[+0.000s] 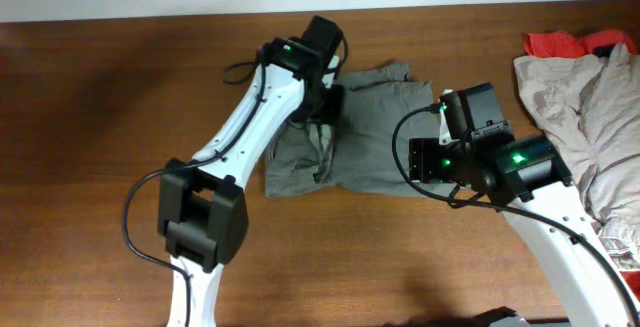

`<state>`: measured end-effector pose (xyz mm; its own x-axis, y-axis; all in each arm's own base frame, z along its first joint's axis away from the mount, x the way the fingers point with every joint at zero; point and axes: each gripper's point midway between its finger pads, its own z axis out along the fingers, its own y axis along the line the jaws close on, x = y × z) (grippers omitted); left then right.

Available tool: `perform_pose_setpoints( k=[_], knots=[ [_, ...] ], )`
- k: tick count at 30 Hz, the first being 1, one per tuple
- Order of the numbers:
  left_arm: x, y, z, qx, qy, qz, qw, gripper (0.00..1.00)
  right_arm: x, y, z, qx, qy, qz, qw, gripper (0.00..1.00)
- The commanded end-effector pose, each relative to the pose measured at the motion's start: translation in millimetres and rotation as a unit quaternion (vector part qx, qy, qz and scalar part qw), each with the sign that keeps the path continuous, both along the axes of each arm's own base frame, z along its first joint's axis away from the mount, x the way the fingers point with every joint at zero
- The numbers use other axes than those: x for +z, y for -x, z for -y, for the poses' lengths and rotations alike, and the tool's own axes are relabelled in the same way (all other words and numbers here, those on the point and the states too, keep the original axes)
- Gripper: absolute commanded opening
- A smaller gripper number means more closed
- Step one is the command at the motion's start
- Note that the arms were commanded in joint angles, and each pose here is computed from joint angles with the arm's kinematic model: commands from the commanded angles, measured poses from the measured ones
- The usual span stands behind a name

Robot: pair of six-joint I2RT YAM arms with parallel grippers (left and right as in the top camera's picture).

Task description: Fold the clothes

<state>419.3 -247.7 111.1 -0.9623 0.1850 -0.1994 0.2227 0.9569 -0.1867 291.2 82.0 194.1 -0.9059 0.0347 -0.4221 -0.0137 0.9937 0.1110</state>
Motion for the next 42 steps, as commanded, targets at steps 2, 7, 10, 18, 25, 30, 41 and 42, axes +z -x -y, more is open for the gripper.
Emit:
perform_pose_setpoints(
  k=[2,7,10,18,25,30,41,42],
  knots=[
    [3.1,-34.9,-42.9,0.05,-0.055,0.052,0.996,0.41,4.0,2.1,0.4,0.0,-0.004,0.005,1.0,0.77],
    [5.0,-45.6,-53.6,0.064,-0.06,0.067,0.994,0.05,3.9,2.2,0.4,0.0,-0.004,0.005,1.0,0.78],
    [6.3,-43.1,-55.6,0.064,-0.062,0.063,0.994,0.01,3.6,2.8,0.7,0.0,-0.004,0.003,1.0,0.78],
    [46.9,-30.1,-67.0,0.038,-0.077,0.089,0.992,0.4,3.5,3.0,0.7,0.0,-0.004,0.003,1.0,0.78],
    [16.9,-32.8,-79.8,0.046,-0.1,0.062,0.992,0.04,3.0,3.9,0.8,0.0,-0.003,0.001,1.0,0.78],
    [-37.5,-31.8,-51.6,0.024,-0.053,0.008,0.998,0.0,2.0,6.0,1.5,0.0,-0.002,-0.004,1.0,0.78],
    [-68.8,-20.7,24.4,-0.052,-0.015,0.019,0.998,0.01,1.7,6.6,1.7,0.0,-0.001,-0.006,1.0,0.78],
    [-72.4,-19.2,27.7,-0.056,-0.021,0.02,0.998,0.04,1.7,6.6,1.7,0.0,-0.001,-0.006,1.0,0.78]
  ],
)
